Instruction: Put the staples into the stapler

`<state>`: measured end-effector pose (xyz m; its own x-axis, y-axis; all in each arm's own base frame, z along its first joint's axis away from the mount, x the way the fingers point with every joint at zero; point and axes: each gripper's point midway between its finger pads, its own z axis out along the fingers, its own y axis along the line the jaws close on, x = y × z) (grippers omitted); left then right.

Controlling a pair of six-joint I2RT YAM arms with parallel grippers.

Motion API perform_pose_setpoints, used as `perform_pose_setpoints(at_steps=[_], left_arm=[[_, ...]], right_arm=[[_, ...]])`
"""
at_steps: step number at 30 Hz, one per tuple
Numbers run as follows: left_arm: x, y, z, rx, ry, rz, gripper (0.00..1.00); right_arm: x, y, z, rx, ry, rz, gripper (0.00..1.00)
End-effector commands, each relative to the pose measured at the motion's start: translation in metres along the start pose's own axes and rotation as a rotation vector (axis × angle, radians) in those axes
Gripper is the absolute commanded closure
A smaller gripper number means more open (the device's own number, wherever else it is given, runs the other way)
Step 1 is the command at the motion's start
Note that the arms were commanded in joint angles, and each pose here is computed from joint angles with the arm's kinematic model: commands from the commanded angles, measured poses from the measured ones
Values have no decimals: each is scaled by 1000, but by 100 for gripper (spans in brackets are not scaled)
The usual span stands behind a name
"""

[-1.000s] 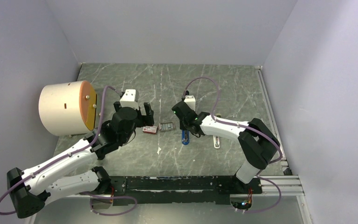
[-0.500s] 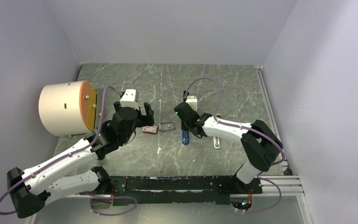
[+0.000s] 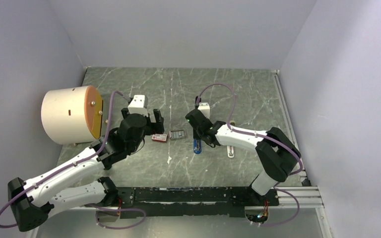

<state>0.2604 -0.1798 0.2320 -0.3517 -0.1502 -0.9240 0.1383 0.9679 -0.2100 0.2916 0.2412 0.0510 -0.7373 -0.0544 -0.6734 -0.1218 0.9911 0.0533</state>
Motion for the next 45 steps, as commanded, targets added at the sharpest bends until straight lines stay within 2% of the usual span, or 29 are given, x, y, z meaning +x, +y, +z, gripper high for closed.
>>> perform_pose_setpoints(at_steps=[1,16,45], left_arm=[[-3,1,2,-9,-14,-22,3],[-4,0,2,-8,-17,-21,3],[0,0,4,-10,-5,-16,3]], right_arm=[[-1,1,5,-6,-12,8,83],[-19,2,-8,-12,-67,54,83],[1,-6,5,35,-12,38,86]])
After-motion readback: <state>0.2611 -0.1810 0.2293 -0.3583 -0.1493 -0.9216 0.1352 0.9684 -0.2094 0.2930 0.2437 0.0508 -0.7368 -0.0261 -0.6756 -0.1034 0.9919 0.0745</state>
